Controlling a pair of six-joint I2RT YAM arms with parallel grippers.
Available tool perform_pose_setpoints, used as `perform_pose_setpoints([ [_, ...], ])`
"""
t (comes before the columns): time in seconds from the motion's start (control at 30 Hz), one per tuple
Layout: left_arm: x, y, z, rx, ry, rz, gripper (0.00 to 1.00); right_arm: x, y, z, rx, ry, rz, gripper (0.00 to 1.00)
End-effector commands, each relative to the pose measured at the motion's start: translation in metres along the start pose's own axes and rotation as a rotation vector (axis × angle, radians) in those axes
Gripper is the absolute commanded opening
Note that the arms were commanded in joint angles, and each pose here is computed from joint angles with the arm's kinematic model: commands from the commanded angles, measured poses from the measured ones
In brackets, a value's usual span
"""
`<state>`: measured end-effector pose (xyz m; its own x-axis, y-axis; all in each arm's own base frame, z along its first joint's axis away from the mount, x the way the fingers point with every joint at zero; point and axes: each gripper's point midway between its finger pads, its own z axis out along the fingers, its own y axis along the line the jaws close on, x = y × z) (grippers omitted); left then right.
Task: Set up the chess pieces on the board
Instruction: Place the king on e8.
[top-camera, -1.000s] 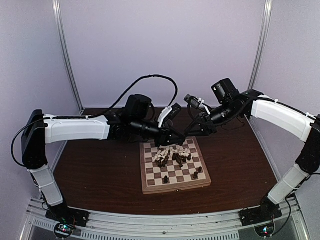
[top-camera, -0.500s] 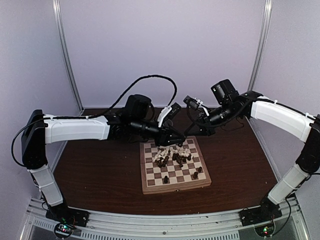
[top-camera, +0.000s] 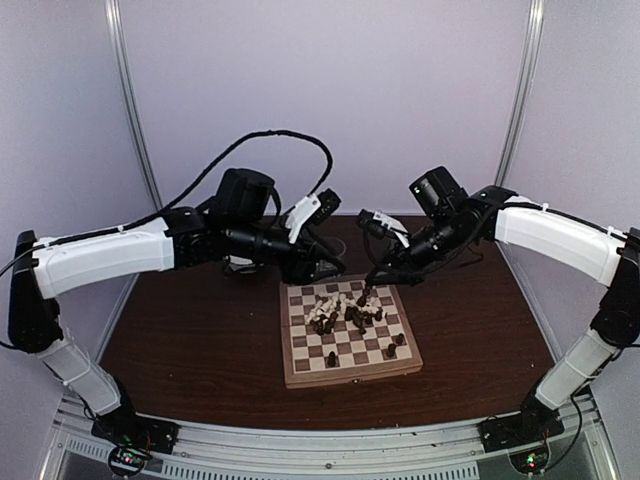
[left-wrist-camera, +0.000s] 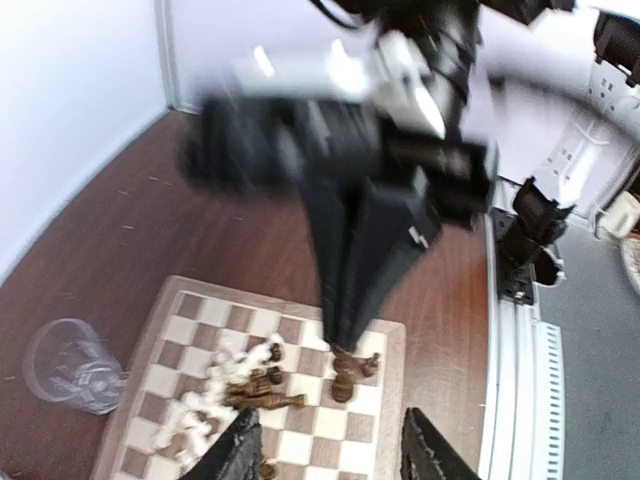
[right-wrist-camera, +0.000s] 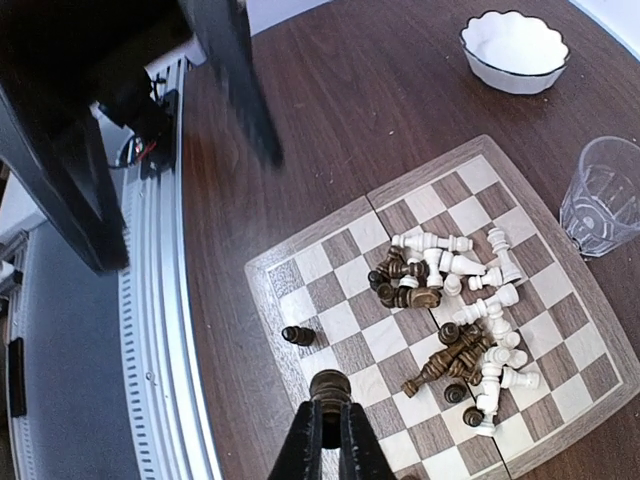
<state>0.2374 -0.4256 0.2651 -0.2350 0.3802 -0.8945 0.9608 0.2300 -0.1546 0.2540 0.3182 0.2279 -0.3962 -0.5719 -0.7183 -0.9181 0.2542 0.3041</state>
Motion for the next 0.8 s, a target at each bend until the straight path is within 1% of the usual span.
perform_pose_setpoints([
  [0.0, -0.022, 0.025, -0.043, -0.223, -0.03, 0.046, 0.49, 0.013, 0.012, 0.022, 0.043, 0.118, -0.147, 0.01],
  [0.17, -0.045, 0.069, -0.094, -0.475, -0.068, 0.027, 0.57, 0.028, 0.033, 0.045, 0.02, 0.216, -0.284, 0.01],
  [0.27, -0.04, 0.097, -0.118, -0.61, -0.074, 0.038, 0.58, 0.036, 0.042, 0.058, 0.025, 0.245, -0.361, 0.01],
  [0.3, -0.03, 0.105, -0.123, -0.651, -0.074, 0.027, 0.59, 0.04, 0.044, 0.063, 0.024, 0.265, -0.391, 0.01],
  [0.43, -0.014, 0.116, -0.14, -0.689, -0.141, -0.033, 0.6, 0.054, 0.047, 0.082, 0.027, 0.335, -0.457, 0.0],
  [0.6, -0.002, 0.119, -0.142, -0.702, -0.107, -0.018, 0.6, 0.059, 0.044, 0.095, 0.035, 0.364, -0.499, 0.0],
  [0.77, -0.006, 0.113, -0.144, -0.678, -0.124, -0.009, 0.6, 0.06, 0.04, 0.103, 0.042, 0.356, -0.509, 0.01],
])
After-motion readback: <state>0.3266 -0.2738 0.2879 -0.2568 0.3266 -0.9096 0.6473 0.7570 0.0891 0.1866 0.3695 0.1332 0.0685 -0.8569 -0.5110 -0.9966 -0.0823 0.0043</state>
